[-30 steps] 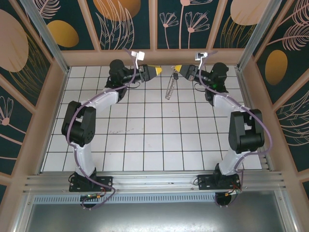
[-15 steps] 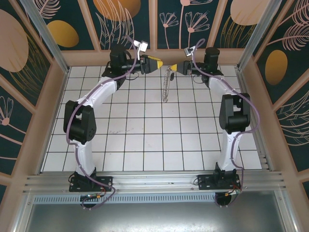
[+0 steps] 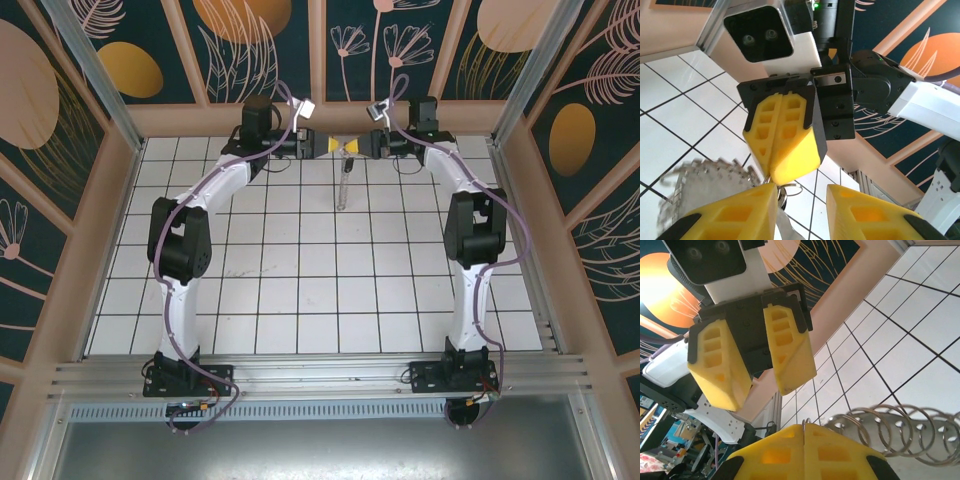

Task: Put the keys on the keyring

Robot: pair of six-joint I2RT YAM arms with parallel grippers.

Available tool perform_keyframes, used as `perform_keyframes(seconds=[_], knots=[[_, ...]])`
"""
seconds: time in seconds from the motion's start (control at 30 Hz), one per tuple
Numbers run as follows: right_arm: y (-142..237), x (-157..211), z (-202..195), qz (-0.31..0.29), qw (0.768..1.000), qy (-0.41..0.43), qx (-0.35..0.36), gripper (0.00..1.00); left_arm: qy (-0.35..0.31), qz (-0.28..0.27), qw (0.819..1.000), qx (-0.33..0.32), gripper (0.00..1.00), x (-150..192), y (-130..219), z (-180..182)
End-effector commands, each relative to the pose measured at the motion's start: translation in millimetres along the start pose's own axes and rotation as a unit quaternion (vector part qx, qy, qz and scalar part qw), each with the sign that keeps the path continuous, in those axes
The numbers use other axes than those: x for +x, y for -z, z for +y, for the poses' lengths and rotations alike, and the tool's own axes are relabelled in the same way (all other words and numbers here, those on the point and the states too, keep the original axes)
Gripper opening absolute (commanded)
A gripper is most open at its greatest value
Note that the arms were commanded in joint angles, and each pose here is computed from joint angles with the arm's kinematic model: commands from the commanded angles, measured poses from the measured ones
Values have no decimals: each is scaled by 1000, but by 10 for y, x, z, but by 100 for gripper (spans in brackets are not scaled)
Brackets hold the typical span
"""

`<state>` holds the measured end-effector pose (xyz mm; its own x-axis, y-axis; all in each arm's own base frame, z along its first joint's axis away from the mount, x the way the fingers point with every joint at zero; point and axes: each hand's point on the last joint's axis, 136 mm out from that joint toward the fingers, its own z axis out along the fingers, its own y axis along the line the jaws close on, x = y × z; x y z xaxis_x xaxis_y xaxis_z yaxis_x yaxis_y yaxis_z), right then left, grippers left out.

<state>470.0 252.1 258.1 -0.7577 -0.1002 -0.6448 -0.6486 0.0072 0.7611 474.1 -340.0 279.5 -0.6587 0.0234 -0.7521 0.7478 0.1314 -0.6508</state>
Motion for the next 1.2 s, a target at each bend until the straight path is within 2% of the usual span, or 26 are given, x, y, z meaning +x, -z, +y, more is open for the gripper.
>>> perform_keyframes(seconds=[0.0,0.4,1.17], knots=[[-16,-63,172,6,999,26,-24,0,-9,4,1000,18,30,2,22,-47],[-46,-63,181,7,999,28,-23,0,15,7,1000,10,29,186,-13,128],[-74,-72,215,9,999,31,-24,0,23,4,1000,19,29,183,-133,169]])
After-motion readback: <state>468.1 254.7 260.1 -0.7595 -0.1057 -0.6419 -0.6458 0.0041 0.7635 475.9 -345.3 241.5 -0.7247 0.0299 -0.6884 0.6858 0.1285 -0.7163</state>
